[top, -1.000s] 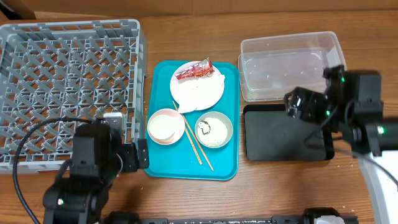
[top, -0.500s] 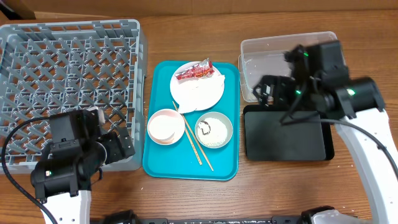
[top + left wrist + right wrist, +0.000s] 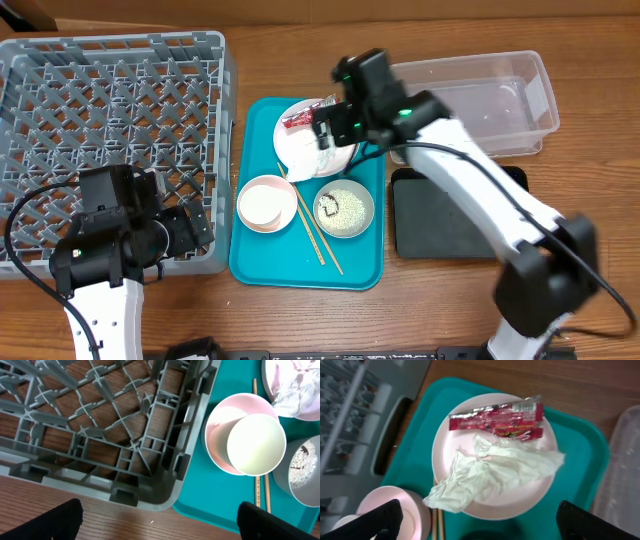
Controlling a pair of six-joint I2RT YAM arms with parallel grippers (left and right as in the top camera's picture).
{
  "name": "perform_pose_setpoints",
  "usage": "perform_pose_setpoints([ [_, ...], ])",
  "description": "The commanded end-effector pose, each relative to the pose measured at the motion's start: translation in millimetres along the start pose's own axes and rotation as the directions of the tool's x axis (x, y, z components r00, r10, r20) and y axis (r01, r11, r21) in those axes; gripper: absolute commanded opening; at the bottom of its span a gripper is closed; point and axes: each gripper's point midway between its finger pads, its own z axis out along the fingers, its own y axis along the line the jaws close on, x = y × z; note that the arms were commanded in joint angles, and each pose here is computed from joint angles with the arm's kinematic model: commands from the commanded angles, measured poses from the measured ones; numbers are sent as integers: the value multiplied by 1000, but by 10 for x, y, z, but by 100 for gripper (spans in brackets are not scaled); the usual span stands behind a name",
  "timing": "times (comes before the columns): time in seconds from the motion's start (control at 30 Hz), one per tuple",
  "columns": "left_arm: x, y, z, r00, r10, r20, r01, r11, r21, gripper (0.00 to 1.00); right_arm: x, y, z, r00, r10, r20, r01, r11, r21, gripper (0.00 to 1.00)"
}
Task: Sort waste into correct bins and load items into the dishwasher
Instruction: 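Grasp the tissue on the white plate with the right gripper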
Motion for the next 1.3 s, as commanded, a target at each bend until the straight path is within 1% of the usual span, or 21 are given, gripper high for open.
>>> perform_pose_setpoints([
  [0.0,-63,19,-34,1000,14,11,-14,1000,-11,100,-14,65,269,999,-36,15,35,998,47,100],
  [0.1,-60,20,-30,1000,14,8,-14,1000,-12,100,68,120,538,999,-51,-3,51,998,44,100],
  [0.2,-58,20,-28,1000,14,7,-14,1000,-12,100,232,67,812,997,-50,-53,53,997,56,100],
  [0.33,-55,21,-28,1000,14,5,-14,1000,-12,100,423,-8,1005,992,-41,-115,50,996,74,100],
  [0.47,-54,21,-28,1000,14,5,-14,1000,-12,100,548,-55,1081,987,-37,-157,51,995,86,94],
  [0.53,-54,20,-28,1000,14,5,-14,1000,-12,100,564,-59,1080,986,-36,-164,51,995,87,85],
  [0.57,-53,21,-28,1000,14,5,-14,1000,-12,100,581,-65,1076,985,-35,-170,51,995,89,77],
  [0.6,-53,21,-28,1000,14,5,-14,1000,-12,100,598,-71,1073,984,-34,-178,51,995,91,72],
  [0.63,-53,21,-28,1000,14,5,-14,1000,-12,100,628,-80,1066,981,-33,-190,51,994,95,65],
  [0.67,-54,21,-28,1000,14,5,-14,1000,-12,100,653,-89,1060,979,-31,-200,52,994,98,61],
  [0.73,-53,20,-28,1000,14,5,-14,1000,-12,100,695,-103,1050,976,-29,-218,53,993,103,46],
  [0.83,-53,21,-28,1000,14,5,-14,1000,-12,100,746,-105,1015,971,-1,-239,28,994,109,14],
  [0.87,-53,21,-28,1000,14,5,-14,1000,-12,100,740,-103,994,971,10,-240,17,994,112,10],
  [0.93,-53,21,-28,1000,14,5,-14,1000,-12,100,662,-110,887,973,34,-229,-7,993,117,4],
  [1.03,-55,22,-28,1000,14,5,-14,1000,-13,100,395,-106,607,983,44,-181,-24,993,113,4],
  [1.13,-54,22,-28,1000,14,5,-14,1000,-13,100,-17,-139,106,994,67,-84,-58,993,102,4],
  [1.27,-54,22,-28,1000,14,5,-14,1000,-13,100,-330,-337,-425,994,110,27,-112,988,102,4],
])
